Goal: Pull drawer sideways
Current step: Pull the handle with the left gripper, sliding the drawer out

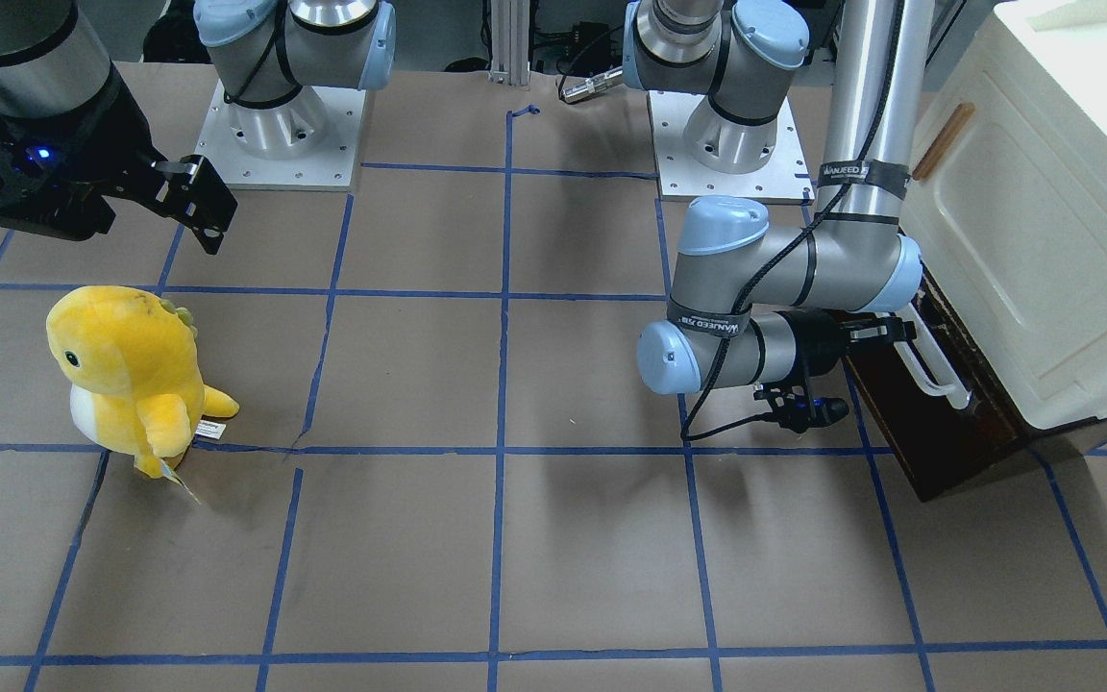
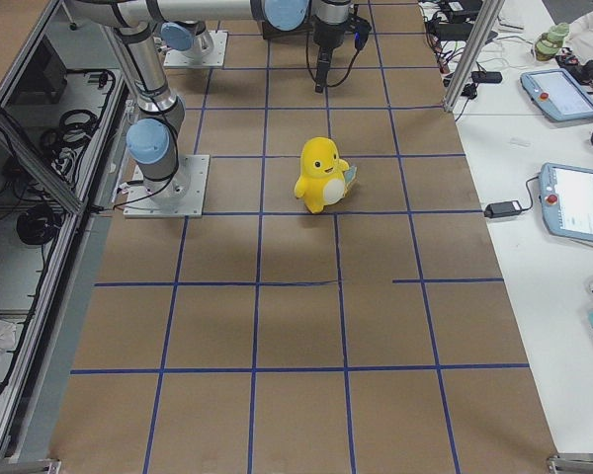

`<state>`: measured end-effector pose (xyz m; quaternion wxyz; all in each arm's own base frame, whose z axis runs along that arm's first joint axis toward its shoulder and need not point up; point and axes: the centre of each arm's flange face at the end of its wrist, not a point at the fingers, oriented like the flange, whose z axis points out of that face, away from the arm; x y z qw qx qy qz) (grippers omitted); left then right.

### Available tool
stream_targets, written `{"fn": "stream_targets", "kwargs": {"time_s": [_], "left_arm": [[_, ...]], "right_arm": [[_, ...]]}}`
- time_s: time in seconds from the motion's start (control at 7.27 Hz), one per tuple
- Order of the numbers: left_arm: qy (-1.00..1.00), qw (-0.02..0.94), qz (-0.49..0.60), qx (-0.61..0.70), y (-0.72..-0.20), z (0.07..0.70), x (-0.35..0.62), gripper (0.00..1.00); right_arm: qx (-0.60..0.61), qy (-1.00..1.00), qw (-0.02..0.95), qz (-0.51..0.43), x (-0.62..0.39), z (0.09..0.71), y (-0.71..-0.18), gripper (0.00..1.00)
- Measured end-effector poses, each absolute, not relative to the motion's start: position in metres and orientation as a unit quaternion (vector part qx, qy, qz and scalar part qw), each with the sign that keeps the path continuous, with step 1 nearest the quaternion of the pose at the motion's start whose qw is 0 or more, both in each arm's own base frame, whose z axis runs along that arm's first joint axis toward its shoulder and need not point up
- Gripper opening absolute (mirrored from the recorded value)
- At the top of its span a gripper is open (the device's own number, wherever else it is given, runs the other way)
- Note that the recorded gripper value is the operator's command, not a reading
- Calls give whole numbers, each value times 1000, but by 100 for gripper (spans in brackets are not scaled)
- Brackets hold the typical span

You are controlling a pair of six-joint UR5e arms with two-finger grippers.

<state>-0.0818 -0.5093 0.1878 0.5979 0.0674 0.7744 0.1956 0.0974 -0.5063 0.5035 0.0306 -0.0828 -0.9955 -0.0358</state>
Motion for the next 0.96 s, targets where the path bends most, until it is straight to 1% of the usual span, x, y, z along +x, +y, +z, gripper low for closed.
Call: {"fn": "stream_targets", "kwargs": {"time_s": [0.96], "left_arm": [[772,601,183,94,-506,189,-110,8]], "right_arm": [[-83,-995,31,-36,98,503,-506,100]]}}
